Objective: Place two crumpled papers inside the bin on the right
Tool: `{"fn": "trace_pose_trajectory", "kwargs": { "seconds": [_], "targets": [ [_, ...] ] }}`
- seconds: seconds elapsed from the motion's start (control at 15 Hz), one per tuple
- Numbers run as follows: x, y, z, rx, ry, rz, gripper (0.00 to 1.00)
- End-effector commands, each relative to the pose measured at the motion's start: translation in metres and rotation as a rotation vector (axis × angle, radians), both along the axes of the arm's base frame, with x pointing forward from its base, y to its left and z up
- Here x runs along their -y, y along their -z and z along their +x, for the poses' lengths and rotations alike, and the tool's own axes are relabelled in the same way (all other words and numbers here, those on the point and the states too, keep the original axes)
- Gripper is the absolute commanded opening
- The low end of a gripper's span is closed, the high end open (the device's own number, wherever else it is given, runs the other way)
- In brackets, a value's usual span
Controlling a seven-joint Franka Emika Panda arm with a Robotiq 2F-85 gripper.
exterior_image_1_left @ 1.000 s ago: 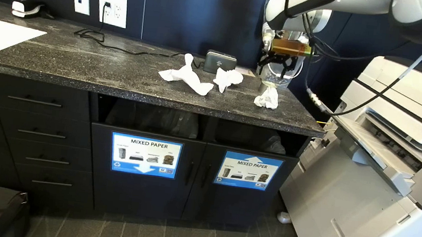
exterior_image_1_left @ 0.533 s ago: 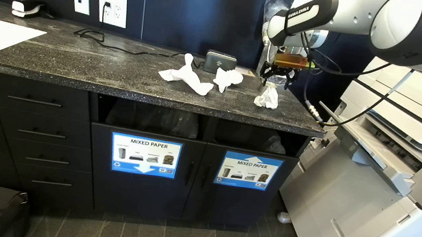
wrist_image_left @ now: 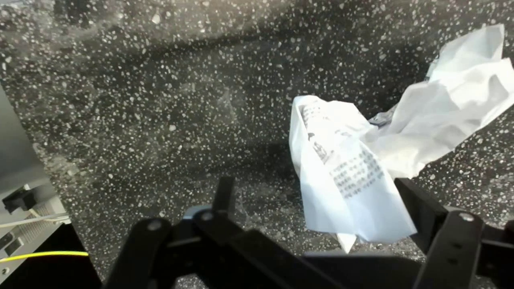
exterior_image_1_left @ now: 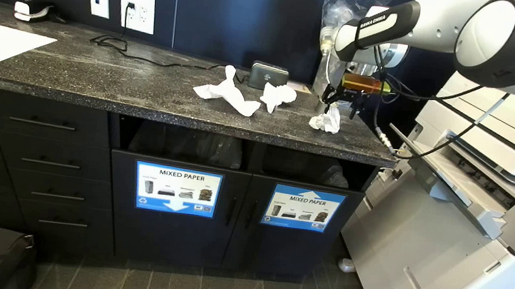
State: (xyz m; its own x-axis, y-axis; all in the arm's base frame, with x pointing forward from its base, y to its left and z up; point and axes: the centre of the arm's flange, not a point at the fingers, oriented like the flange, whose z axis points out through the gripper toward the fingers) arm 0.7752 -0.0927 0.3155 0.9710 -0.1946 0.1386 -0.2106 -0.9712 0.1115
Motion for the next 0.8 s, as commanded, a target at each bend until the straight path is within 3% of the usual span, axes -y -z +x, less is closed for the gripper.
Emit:
{"fn": "trace_pose_trajectory", "kwargs": {
  "seconds": [0.0,0.73],
  "targets": [
    [0.007,-0.001,0.011,-0.021,-0.019,0.067,1.00],
    [0.007,0.033,0.012,-0.014,-0.022,0.156,1.00]
  ]
}}
